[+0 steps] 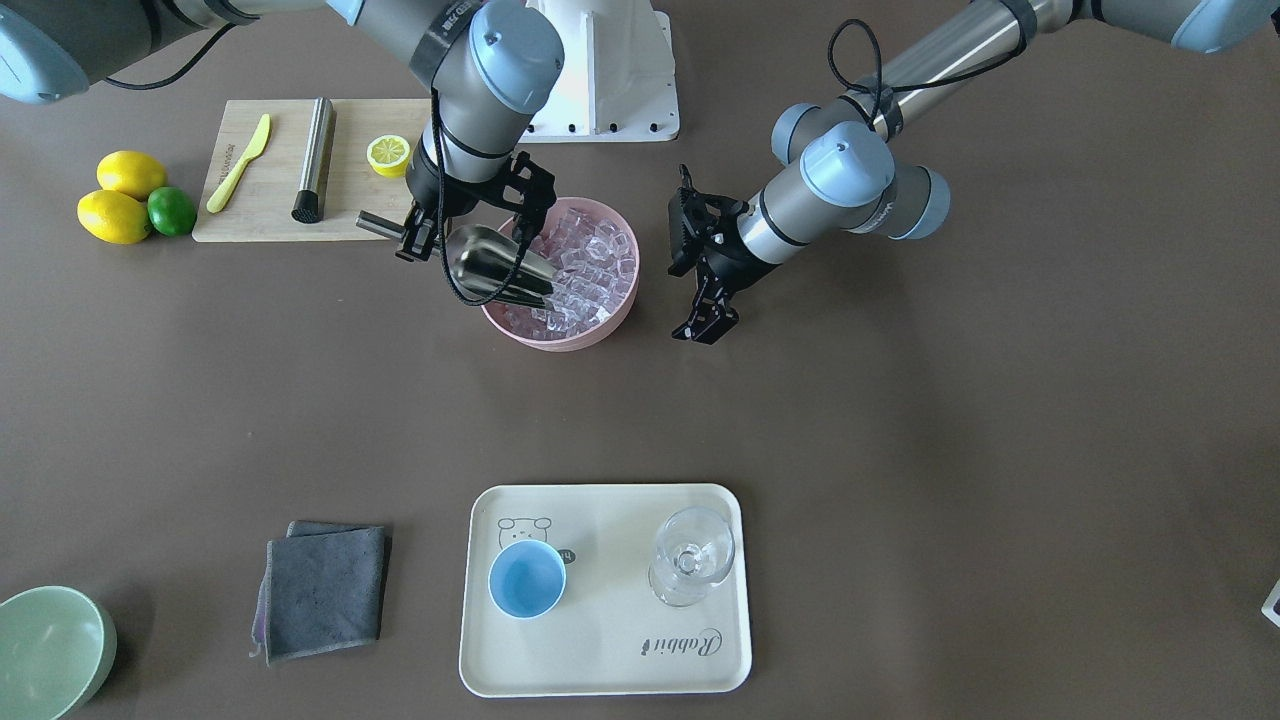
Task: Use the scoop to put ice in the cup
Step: 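Drag the scoop through the ice cubes with the right gripper to fill it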
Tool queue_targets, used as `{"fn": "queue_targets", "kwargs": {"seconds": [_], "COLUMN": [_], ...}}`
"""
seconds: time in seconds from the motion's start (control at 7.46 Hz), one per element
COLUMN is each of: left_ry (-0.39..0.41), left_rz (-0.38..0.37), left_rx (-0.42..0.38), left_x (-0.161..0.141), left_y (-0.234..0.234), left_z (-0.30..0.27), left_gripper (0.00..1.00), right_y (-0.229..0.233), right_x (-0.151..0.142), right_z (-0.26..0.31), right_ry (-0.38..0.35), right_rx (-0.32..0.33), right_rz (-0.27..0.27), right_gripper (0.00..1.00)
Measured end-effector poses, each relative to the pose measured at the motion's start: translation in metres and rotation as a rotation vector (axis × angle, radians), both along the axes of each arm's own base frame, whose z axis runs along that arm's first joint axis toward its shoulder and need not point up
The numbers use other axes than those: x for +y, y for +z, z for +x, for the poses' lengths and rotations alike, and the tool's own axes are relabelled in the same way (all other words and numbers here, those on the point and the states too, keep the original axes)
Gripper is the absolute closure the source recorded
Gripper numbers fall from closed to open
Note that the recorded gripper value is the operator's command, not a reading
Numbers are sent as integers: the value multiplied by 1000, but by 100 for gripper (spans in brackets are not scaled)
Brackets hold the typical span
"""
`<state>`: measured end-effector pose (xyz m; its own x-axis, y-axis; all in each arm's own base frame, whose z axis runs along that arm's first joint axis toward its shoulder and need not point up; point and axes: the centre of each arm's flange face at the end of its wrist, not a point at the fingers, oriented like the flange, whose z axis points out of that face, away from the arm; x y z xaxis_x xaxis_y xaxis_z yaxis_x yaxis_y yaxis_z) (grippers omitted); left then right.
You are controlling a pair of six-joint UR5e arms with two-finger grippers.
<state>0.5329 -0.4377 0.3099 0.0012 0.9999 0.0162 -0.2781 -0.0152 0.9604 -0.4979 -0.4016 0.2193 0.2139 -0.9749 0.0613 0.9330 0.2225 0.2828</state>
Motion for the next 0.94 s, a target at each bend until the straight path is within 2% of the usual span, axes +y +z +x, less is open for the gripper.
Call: {"fn": "queue_targets", "kwargs": {"seconds": [0.54,0.94], "left_ry": [0,0], "left_rz": [0,0], "left_rx": [-1,-1], "left_x": [0,0], "left_y": [0,0], "left_z": [0,0], "left_gripper": [2,2], "right_y": [-3,1], "right_x": [1,5], "right_z": [-8,-4], "right_ry": [105,176], "right_rx": [-113,-204], "right_rz": [-31,-35], "right_gripper": [100,100]}}
